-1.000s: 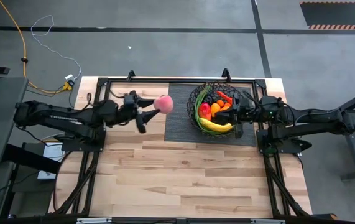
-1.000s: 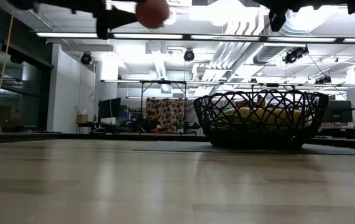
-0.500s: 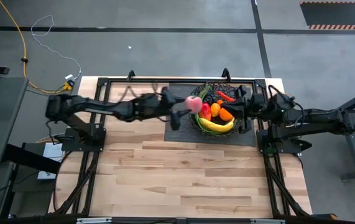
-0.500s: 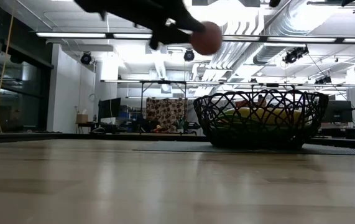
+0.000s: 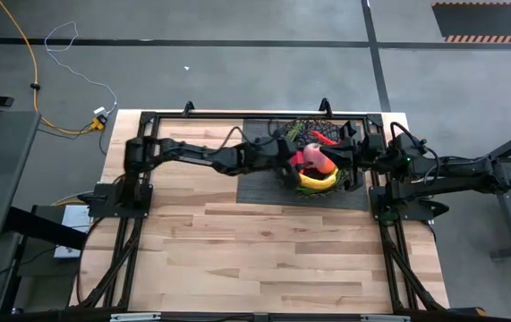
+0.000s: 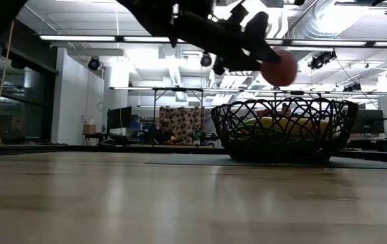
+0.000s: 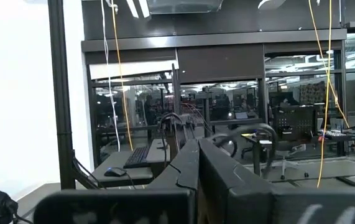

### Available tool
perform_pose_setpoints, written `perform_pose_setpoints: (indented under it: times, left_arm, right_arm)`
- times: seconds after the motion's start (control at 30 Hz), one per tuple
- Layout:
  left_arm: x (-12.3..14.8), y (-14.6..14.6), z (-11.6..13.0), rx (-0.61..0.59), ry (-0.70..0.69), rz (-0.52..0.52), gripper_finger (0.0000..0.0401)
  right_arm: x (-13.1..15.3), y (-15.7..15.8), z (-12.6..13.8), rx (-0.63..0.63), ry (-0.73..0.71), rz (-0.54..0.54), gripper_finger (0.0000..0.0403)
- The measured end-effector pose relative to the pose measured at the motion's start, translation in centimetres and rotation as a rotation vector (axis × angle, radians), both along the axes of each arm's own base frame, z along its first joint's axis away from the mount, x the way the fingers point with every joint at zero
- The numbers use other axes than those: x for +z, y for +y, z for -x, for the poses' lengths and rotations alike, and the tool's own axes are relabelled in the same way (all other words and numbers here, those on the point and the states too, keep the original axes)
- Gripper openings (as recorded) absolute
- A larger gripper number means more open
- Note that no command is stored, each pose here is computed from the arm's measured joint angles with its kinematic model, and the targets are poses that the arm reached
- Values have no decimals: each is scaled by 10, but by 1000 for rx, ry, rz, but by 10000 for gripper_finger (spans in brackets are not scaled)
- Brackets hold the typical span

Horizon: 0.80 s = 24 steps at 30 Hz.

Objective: Build produce basket
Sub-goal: Put the peach into the wire basket

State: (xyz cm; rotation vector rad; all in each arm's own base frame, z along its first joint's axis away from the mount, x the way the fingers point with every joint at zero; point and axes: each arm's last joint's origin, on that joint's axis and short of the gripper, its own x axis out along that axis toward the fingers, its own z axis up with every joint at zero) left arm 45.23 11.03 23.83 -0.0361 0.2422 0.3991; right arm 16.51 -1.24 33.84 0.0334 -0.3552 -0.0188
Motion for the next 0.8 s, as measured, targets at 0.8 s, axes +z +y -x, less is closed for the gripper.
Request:
perform_pose_setpoints:
  times: [0.8]
  left_arm:
    - [-62, 4, -24, 21, 121, 19, 235]
  right_arm:
    - [0, 0, 0, -1, 1, 0, 0]
